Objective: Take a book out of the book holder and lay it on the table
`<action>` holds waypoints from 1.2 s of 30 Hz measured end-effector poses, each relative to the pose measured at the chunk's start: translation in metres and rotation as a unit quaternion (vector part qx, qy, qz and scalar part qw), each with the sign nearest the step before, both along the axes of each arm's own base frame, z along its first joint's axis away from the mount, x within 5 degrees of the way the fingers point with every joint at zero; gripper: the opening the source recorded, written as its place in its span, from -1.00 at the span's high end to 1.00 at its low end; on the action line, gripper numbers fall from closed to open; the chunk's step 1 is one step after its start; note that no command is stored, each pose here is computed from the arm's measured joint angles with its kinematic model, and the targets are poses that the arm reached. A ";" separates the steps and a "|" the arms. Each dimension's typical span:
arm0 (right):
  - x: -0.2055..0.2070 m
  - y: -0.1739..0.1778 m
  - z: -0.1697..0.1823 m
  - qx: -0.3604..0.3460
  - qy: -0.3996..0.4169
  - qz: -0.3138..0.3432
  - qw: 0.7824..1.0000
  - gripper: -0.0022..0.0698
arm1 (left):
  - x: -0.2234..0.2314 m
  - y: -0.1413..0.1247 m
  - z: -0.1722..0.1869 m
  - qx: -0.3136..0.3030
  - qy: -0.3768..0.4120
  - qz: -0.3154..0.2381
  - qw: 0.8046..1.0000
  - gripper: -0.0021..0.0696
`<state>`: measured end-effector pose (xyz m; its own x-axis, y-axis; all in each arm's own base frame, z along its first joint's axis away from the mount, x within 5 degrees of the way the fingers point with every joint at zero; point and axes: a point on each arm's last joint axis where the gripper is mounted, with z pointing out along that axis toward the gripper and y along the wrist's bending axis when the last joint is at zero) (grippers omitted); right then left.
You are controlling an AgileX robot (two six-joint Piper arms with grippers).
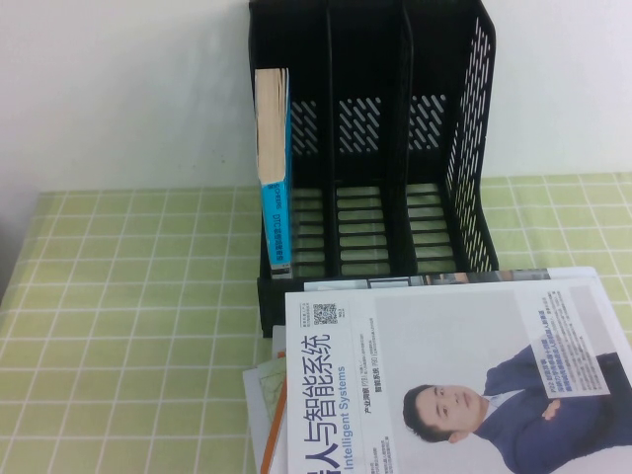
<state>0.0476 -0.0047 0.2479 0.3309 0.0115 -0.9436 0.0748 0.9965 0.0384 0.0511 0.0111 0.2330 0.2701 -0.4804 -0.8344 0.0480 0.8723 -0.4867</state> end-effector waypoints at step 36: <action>0.082 0.058 0.077 -0.115 0.246 0.368 0.889 0.95 | 0.244 -0.089 0.095 0.044 0.255 -0.373 0.891 0.95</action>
<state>0.1297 0.0529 0.3249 -0.1410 -0.1579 -0.9773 -0.6498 0.7596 -0.0290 0.2948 -0.0775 0.3284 -0.5215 -0.2940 -0.8010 0.4230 0.7262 -0.5419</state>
